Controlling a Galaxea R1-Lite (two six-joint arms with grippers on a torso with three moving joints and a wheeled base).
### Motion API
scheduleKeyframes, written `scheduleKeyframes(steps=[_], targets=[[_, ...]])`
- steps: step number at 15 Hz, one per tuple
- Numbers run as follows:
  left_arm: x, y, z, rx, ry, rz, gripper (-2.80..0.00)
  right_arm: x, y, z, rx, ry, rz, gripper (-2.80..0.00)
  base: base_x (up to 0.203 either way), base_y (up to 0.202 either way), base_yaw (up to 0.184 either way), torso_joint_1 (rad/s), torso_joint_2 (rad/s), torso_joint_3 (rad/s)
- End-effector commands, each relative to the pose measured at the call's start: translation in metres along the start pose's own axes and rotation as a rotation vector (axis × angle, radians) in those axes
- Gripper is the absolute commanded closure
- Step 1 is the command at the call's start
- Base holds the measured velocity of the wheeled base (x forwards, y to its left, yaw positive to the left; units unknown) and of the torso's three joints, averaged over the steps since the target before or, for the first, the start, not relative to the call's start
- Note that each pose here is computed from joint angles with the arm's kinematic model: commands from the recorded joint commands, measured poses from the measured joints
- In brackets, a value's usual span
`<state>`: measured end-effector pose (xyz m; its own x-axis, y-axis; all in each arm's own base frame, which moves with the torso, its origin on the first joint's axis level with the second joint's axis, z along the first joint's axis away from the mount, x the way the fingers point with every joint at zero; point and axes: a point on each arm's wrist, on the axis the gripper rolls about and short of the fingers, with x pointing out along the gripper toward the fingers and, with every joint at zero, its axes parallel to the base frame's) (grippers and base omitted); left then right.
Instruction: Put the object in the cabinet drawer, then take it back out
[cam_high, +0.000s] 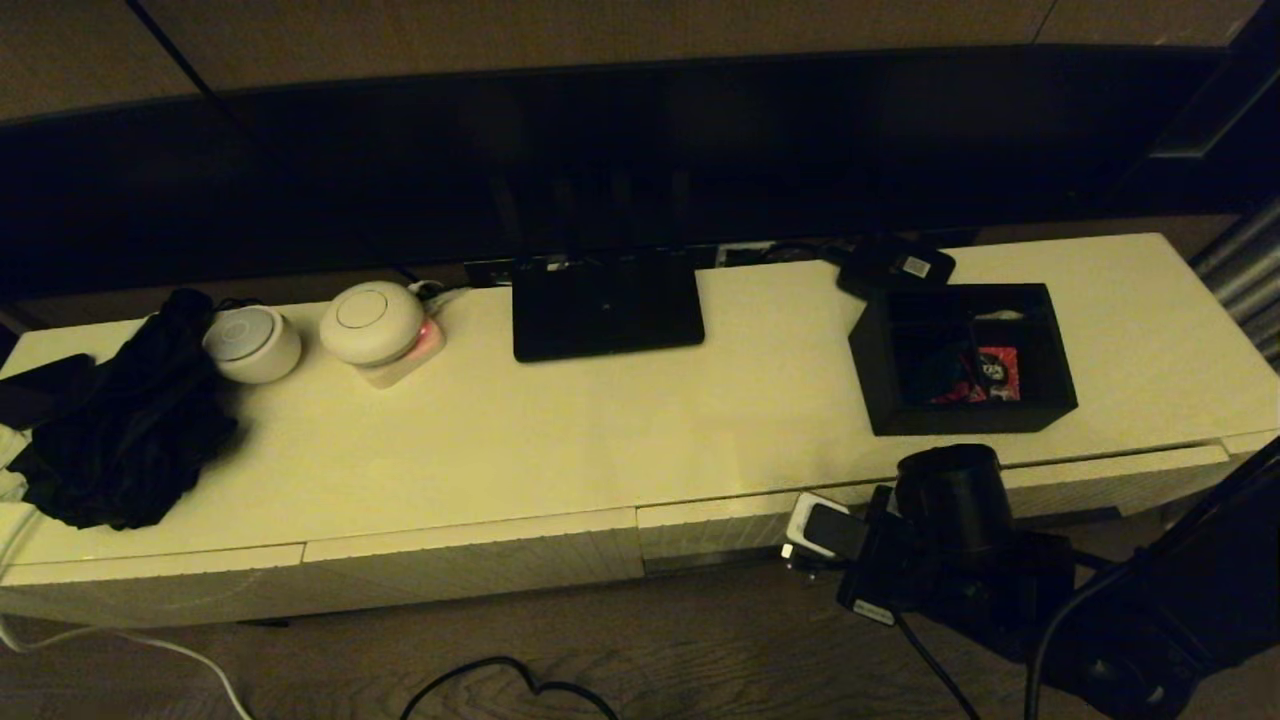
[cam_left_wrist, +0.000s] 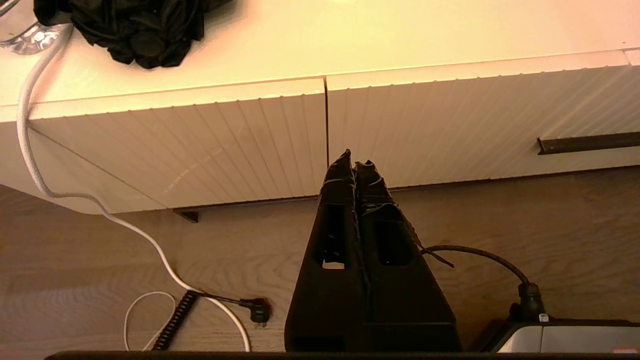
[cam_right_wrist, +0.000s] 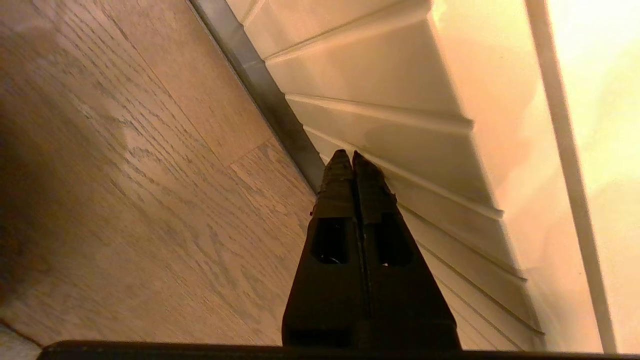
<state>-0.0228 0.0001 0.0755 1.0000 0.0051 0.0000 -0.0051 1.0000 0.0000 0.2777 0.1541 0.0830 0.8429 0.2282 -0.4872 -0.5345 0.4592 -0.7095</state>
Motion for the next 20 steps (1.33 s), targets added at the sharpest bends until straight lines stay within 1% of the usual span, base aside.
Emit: scheduleKeyframes(steps=[1, 3, 5, 9, 11, 12, 14, 16, 18, 19, 20], targets=[[0.000, 0.000, -0.001, 0.000, 0.003, 0.001, 0.00, -0.001, -0.006, 0.002, 0.004, -0.016, -0.028, 0.00, 0.000, 0.000, 0.000, 0.000, 0.00, 0.000], [0.000, 0.000, -0.001, 0.000, 0.003, 0.001, 0.00, -0.010, -0.008, 0.002, 0.005, -0.021, -0.030, 0.00, 0.000, 0.000, 0.000, 0.000, 0.00, 0.000], [0.000, 0.000, -0.001, 0.000, 0.003, 0.001, 0.00, -0.026, -0.006, -0.003, -0.002, -0.029, -0.011, 0.00, 0.000, 0.000, 0.000, 0.000, 0.00, 0.000], [0.000, 0.000, -0.001, 0.000, 0.003, 0.000, 0.00, -0.060, 0.002, -0.012, -0.026, 0.015, 0.067, 0.00, 0.000, 0.000, 0.000, 0.000, 0.00, 0.000], [0.000, 0.000, -0.001, 0.000, 0.003, 0.001, 0.00, -0.076, -0.001, -0.014, -0.025, 0.032, 0.083, 0.00, 0.000, 0.000, 0.000, 0.000, 0.00, 0.000], [0.000, 0.000, -0.001, 0.000, 0.003, 0.001, 0.00, -0.084, -0.005, -0.014, -0.017, 0.029, 0.076, 0.00, 0.000, 0.000, 0.000, 0.000, 0.00, 0.000], [0.000, 0.000, -0.001, 0.000, 0.003, 0.001, 0.00, -0.098, -0.018, -0.009, 0.048, 0.003, 0.021, 0.00, 0.000, 0.000, 0.000, 0.000, 0.00, 0.000], [0.000, 0.000, -0.001, 0.000, 0.003, 0.001, 0.00, -0.110, -0.039, 0.003, 0.108, -0.006, -0.077, 0.00, 0.000, 0.000, 0.000, 0.000, 0.00, 0.000], [0.000, 0.000, -0.001, 0.000, 0.003, 0.000, 0.00, -0.127, -0.054, 0.009, 0.152, 0.034, -0.116, 0.00, 0.000, 0.000, 0.000, 0.000, 0.00, 0.000], [0.000, 0.000, -0.001, 0.000, 0.003, 0.001, 0.00, -0.139, -0.061, 0.010, 0.187, 0.057, -0.134, 0.00, 0.000, 0.000, 0.000, 0.000, 0.00, 0.000], [0.000, 0.000, -0.001, 0.000, 0.003, 0.001, 0.00, -0.149, -0.067, 0.009, 0.239, 0.079, -0.151, 0.00, 0.000, 0.000, 0.000, 0.000, 0.00, 0.000]])
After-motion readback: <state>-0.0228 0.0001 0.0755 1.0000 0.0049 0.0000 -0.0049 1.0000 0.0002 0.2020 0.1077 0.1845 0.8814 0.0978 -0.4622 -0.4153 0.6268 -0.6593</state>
